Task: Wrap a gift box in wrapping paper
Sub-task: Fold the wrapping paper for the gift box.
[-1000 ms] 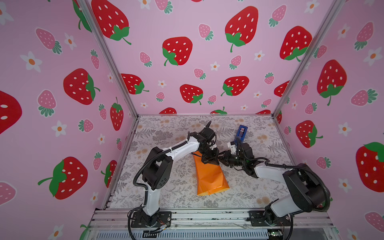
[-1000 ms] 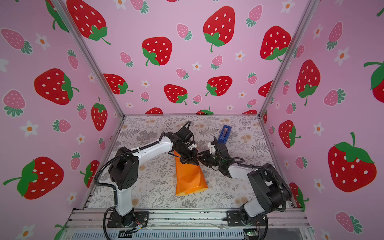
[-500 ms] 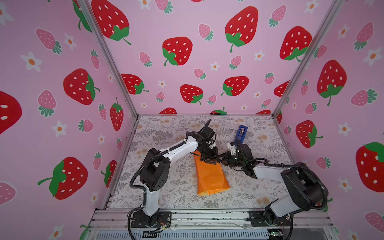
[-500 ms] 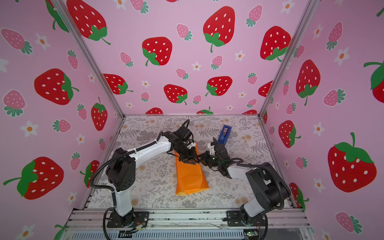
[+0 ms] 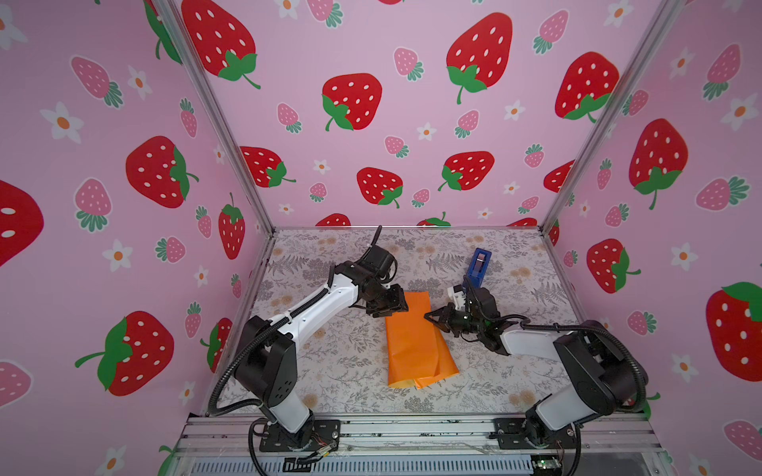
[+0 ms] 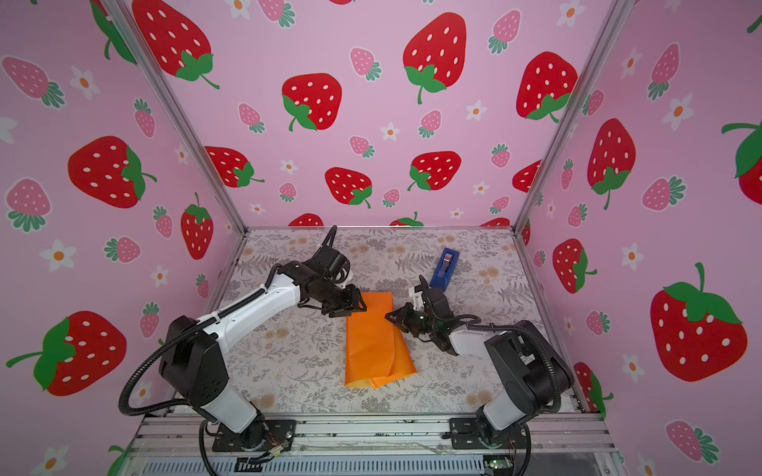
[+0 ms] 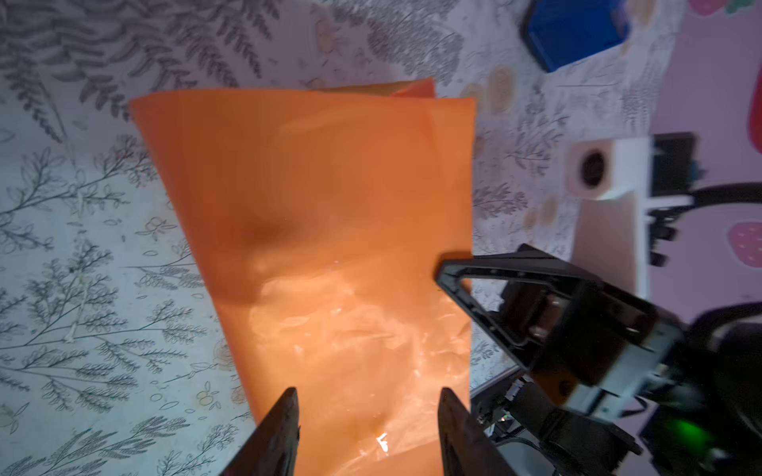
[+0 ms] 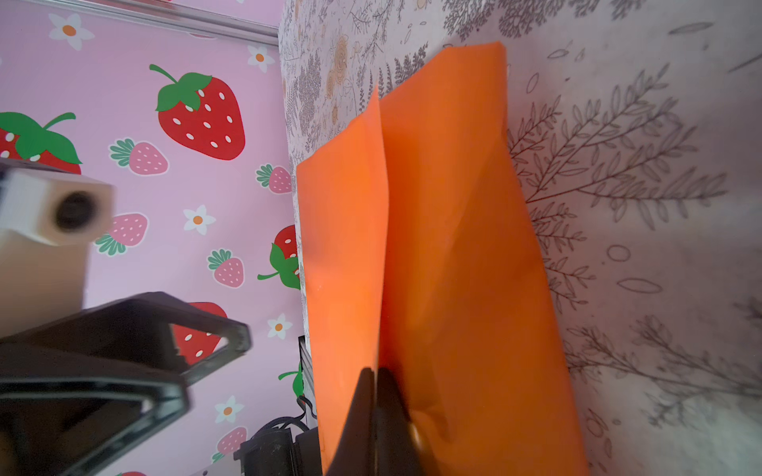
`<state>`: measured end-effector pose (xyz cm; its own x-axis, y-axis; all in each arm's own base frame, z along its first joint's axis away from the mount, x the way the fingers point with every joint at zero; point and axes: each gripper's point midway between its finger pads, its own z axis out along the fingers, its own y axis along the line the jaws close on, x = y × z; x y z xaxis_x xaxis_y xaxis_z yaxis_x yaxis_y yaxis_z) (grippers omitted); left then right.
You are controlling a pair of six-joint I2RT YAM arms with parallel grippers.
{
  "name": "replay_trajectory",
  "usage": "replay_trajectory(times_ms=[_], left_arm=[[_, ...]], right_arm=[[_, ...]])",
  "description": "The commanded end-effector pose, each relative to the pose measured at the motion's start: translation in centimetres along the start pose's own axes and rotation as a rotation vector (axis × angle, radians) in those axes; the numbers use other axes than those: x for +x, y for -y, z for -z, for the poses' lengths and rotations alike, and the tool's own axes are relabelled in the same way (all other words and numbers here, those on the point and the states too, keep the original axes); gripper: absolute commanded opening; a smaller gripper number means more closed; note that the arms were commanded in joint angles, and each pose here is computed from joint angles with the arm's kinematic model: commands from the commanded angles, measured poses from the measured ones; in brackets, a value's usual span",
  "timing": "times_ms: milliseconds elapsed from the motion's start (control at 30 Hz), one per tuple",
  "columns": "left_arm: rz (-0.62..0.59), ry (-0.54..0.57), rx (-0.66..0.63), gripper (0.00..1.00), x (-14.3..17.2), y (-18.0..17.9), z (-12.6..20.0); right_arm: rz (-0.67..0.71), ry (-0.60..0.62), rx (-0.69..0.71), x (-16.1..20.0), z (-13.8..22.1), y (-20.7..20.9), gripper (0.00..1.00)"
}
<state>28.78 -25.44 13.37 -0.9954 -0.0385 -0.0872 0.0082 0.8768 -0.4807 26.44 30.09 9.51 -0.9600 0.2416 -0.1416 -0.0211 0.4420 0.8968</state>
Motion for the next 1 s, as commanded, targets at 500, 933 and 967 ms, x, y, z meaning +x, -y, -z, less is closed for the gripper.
replay_trajectory(times_ms=[500,933,967], left_arm=[[0.037,-0.121,-0.135,0.59,2.3,-5.3,-5.4],[0.039,-0.126,-0.072,0.59,2.1,-4.3,-5.6],[0.041,-0.126,-0.051,0.59,2.1,-3.9,-5.6]], right_arm=[[0.097,0.020,0.050,-1.6,1.6,-1.8,0.22],[0.149,-0.046,0.342,-1.4,5.6,7.0,0.29],[0.145,-0.068,0.329,-0.8,5.2,7.2,0.28]])
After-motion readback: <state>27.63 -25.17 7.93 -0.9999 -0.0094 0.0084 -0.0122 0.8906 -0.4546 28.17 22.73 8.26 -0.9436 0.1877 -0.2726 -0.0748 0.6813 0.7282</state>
